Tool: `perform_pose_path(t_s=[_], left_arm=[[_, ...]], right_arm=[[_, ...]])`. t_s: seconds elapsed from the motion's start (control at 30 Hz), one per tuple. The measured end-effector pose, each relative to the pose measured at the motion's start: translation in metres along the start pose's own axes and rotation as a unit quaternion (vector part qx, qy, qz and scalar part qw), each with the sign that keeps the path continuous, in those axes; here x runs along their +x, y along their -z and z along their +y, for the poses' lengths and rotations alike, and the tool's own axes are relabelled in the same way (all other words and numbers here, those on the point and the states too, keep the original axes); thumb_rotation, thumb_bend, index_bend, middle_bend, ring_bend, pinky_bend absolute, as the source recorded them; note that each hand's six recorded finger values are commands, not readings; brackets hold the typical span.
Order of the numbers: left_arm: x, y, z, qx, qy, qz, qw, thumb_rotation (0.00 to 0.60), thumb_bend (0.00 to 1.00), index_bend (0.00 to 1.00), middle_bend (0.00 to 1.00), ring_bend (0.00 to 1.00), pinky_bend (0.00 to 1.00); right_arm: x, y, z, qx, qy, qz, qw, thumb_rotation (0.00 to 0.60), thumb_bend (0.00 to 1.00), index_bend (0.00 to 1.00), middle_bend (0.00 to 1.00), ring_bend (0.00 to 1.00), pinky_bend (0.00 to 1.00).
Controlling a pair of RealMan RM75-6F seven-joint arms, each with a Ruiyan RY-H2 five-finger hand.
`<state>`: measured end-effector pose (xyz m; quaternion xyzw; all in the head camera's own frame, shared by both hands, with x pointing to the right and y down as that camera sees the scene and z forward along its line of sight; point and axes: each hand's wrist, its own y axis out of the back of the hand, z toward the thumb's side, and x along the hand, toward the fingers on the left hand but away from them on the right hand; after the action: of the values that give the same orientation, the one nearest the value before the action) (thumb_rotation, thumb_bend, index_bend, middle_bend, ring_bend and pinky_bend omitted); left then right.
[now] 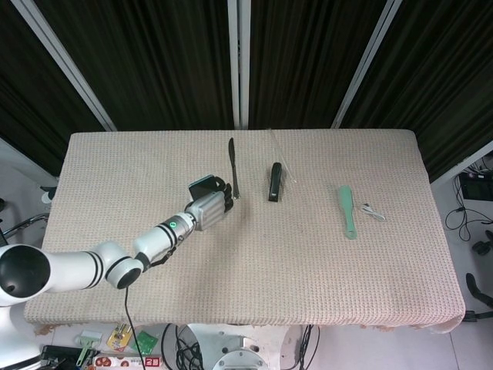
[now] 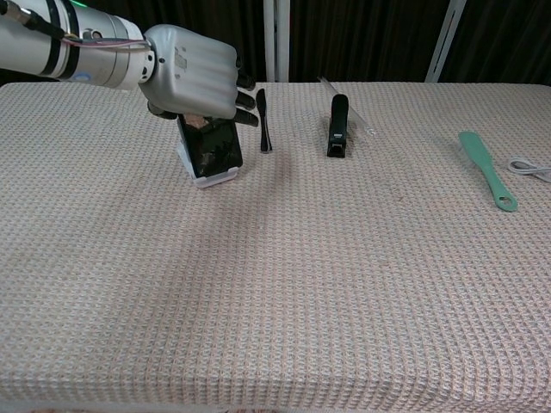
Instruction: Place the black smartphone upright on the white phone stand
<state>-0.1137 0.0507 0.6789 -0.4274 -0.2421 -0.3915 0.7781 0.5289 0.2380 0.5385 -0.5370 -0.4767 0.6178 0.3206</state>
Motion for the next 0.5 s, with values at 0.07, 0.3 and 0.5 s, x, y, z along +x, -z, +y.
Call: perform_pose_path(t_s=[0.07, 0.3, 0.5], left_arm=[[-0.001, 0.001, 0.000, -0.004, -0.002, 0.002, 1.0000, 0.600, 0.28, 0.05, 0.07, 0.08, 0.24], [-0.011, 0.002, 0.007, -0.020, -0.016, 0.009, 0.9996, 0.600, 0.23, 0.03, 0.03, 0.06, 0.21], [-0.033, 0.014, 0.015, -0.057, -0.036, 0.038, 0.9970, 0.600, 0.20, 0.03, 0.03, 0.06, 0.20]], right_arm=[[0.000, 0.000, 0.000, 0.000, 0.001, 0.000, 1.0000, 0.600, 0.30, 0.00, 0.00, 0.00, 0.00], [-0.001, -0.004, 0.001, -0.001, 0.003, 0.004, 1.0000, 0.600, 0.29, 0.00, 0.00, 0.00, 0.00], [-0.001, -0.010, 0.001, 0.000, 0.006, 0.012, 0.9999, 0.600, 0.30, 0.00, 0.00, 0.00, 0.00]])
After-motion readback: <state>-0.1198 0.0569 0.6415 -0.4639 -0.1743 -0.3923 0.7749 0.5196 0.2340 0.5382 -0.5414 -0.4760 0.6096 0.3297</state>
